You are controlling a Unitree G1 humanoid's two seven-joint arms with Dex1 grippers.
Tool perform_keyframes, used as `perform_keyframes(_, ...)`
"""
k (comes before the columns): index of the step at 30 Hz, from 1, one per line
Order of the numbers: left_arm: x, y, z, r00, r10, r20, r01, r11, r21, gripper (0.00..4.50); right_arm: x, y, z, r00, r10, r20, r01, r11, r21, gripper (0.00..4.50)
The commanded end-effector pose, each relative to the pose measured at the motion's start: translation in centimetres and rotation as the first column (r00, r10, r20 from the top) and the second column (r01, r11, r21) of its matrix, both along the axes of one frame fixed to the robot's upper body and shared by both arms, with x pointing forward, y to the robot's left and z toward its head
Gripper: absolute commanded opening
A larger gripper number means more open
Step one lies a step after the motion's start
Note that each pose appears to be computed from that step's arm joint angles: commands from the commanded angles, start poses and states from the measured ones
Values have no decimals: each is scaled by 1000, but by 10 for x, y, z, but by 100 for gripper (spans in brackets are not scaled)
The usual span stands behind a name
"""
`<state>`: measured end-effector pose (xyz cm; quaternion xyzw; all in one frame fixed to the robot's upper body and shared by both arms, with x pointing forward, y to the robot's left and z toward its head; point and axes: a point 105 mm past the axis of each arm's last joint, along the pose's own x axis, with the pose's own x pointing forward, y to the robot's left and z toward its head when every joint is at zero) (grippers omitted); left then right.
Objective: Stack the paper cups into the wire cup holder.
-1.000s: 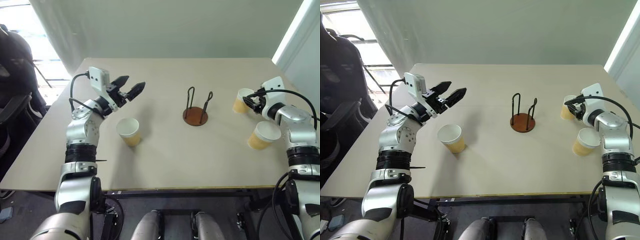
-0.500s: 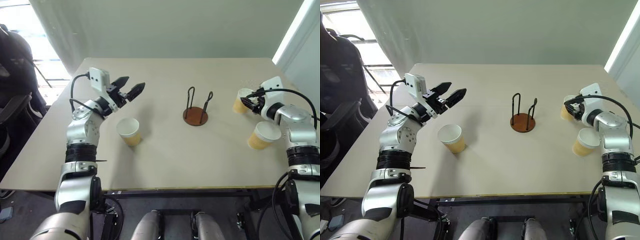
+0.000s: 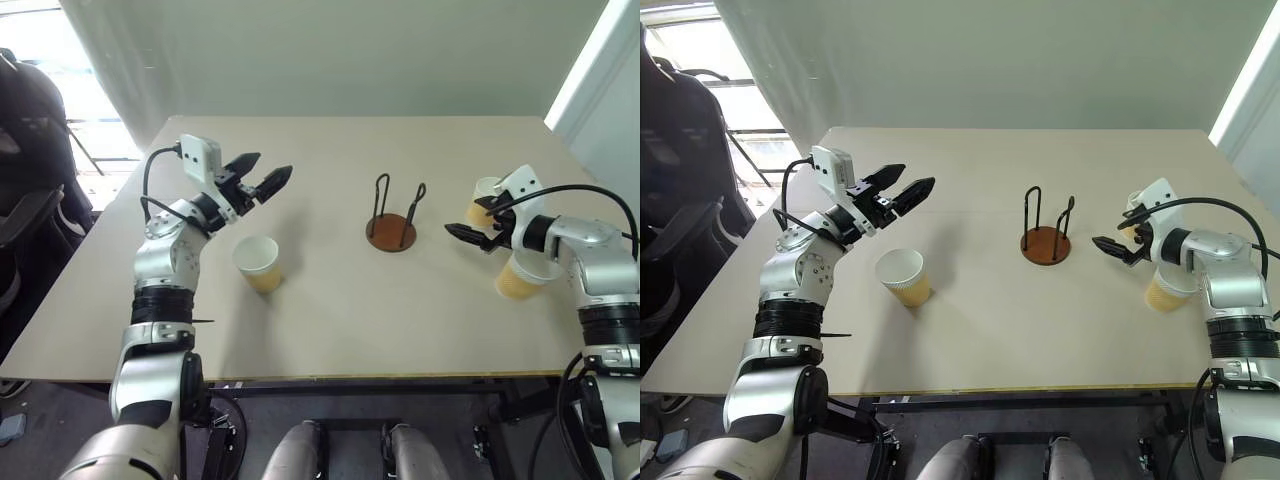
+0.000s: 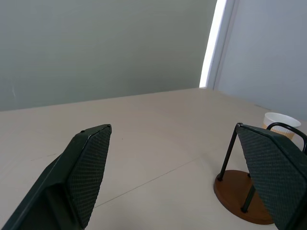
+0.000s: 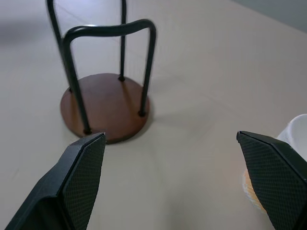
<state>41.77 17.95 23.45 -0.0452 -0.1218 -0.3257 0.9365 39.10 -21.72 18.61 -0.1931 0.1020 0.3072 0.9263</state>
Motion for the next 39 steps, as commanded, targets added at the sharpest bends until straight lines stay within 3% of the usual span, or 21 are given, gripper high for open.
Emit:
perform_keyframes(1,0,-2,16,998,0,56,0,1000,11,450,-7,21,6,996,94,5,-94,996,11,448)
perform_keyframes(13,-1,1,18,998,3,63,-4,1000,18,450,8,51,-11,995,100,9,-100,995,-15,448)
perform_keyframes(39,-2,1,20,998,1,63,-3,999,35,450,24,86,-2,989,132,63,-133,991,12,448)
